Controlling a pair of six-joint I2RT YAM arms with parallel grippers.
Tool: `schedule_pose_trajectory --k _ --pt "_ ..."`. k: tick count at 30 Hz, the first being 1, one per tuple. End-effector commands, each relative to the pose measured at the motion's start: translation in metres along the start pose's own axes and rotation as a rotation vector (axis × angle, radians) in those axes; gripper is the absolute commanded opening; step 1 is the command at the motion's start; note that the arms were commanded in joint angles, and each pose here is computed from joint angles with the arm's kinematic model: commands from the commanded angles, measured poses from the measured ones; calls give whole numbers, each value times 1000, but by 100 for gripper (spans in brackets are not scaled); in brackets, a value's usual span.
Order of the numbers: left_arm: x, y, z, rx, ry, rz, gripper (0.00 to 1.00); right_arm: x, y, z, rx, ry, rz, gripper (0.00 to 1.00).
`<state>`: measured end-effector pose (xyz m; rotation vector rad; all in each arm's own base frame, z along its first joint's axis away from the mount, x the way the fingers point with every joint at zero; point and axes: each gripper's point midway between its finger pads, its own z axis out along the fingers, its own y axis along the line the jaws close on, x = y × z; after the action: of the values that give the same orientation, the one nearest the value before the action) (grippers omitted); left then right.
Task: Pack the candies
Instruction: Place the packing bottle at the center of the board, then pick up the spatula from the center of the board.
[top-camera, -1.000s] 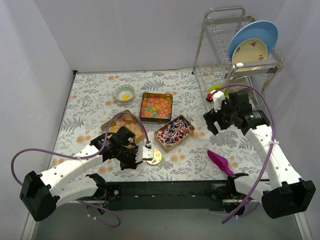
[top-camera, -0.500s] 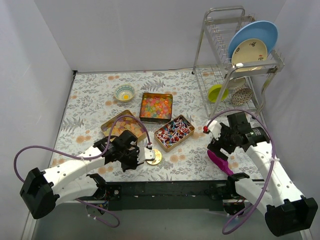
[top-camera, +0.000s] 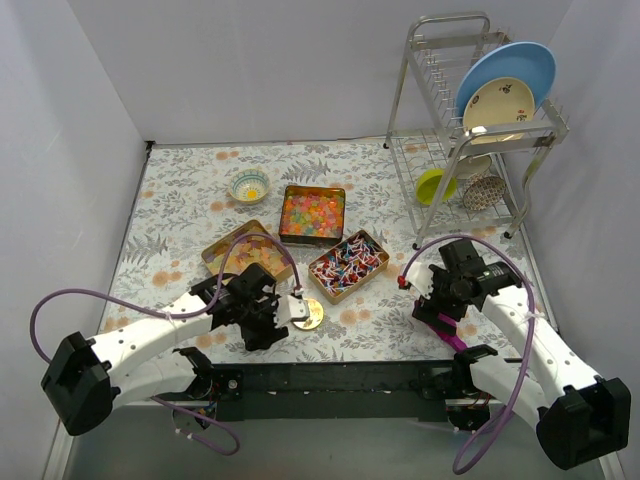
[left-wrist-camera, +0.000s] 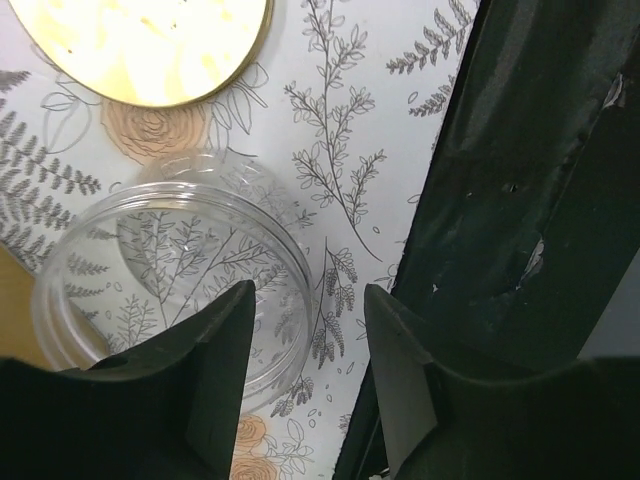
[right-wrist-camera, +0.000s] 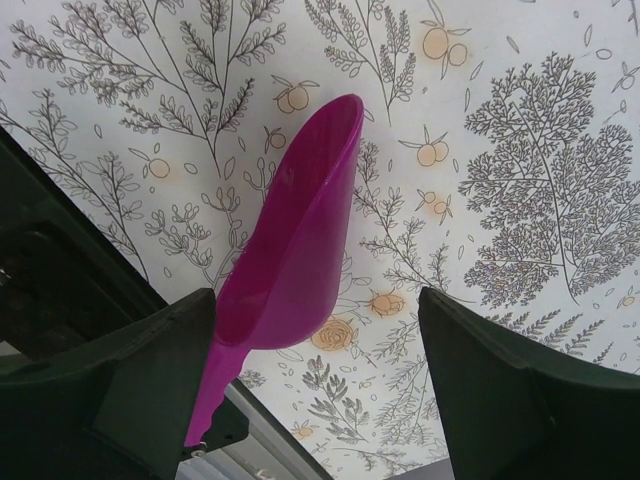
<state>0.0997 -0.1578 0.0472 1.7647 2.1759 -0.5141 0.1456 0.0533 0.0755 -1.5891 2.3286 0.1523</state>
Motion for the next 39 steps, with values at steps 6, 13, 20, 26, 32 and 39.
schedule_pose_trajectory --k 6,13,20,26,32,39 --pt "-85 23 -61 -162 -282 -34 48 15 -15 16 75 79 -28 73" --pt "-133 49 -97 -270 -459 -228 51 18 -19 24 65 125 6 43" --pt "-148 68 -100 -328 -528 -281 53 1 -28 22 75 96 17 1" --pt "-182 70 -98 -209 -631 -335 59 -104 -56 -20 99 -99 -24 1" --pt "-207 90 -106 -15 -772 -436 63 -189 -82 -25 155 -174 -97 1" --pt "-226 115 -119 125 -872 -536 60 -248 -60 -10 103 -203 -223 1"
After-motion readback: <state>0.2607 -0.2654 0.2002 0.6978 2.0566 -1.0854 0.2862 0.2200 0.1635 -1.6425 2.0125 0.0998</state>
